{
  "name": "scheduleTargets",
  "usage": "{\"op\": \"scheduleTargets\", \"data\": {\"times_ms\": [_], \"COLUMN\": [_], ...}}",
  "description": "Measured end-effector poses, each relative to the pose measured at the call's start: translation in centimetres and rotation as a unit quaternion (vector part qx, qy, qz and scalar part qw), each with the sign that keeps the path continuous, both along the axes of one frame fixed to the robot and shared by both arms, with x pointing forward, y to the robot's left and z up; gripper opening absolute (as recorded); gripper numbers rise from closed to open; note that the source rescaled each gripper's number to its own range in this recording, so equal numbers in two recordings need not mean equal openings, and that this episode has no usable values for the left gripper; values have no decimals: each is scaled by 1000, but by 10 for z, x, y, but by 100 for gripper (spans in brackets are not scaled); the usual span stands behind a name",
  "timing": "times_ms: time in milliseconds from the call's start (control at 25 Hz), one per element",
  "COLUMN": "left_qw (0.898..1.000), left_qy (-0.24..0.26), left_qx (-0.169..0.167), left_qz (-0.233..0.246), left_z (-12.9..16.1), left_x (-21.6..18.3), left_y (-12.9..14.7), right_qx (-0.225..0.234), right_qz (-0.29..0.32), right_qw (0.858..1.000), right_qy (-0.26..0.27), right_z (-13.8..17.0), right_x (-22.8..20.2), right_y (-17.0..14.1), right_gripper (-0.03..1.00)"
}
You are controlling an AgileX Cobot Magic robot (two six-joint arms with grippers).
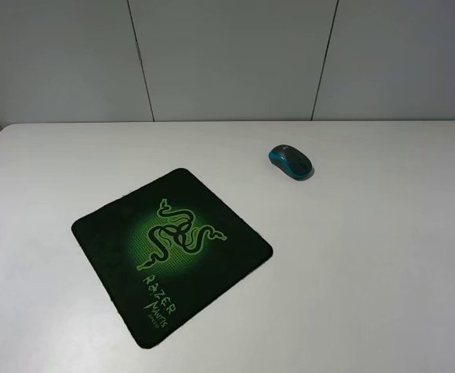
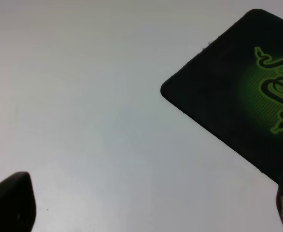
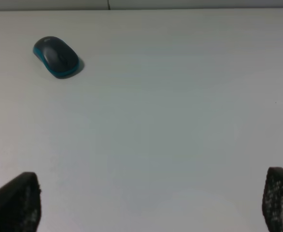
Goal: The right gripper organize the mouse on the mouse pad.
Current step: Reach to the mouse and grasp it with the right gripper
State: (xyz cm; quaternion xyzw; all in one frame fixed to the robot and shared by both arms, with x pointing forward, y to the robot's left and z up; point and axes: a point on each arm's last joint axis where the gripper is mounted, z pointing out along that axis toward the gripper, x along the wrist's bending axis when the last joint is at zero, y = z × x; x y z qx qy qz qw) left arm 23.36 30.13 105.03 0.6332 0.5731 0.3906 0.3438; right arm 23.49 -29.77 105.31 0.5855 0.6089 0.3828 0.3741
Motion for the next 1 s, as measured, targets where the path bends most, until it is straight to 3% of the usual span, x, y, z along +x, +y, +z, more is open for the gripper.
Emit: {"op": "scheduleTargets", "data": {"times_ms": [1000], "left_qw": [1000], "left_qy": [0], "left_qx": [0], "left_qz": [0], "left_z": [0], "left_x": [0], "left_y": [0], "right_qx": [0], "right_qz": [0], "right_qw": [1000], "right_qy": [0], "right_z": [0], "right_x": [0], "right_y": [0], "right_gripper": [100]}}
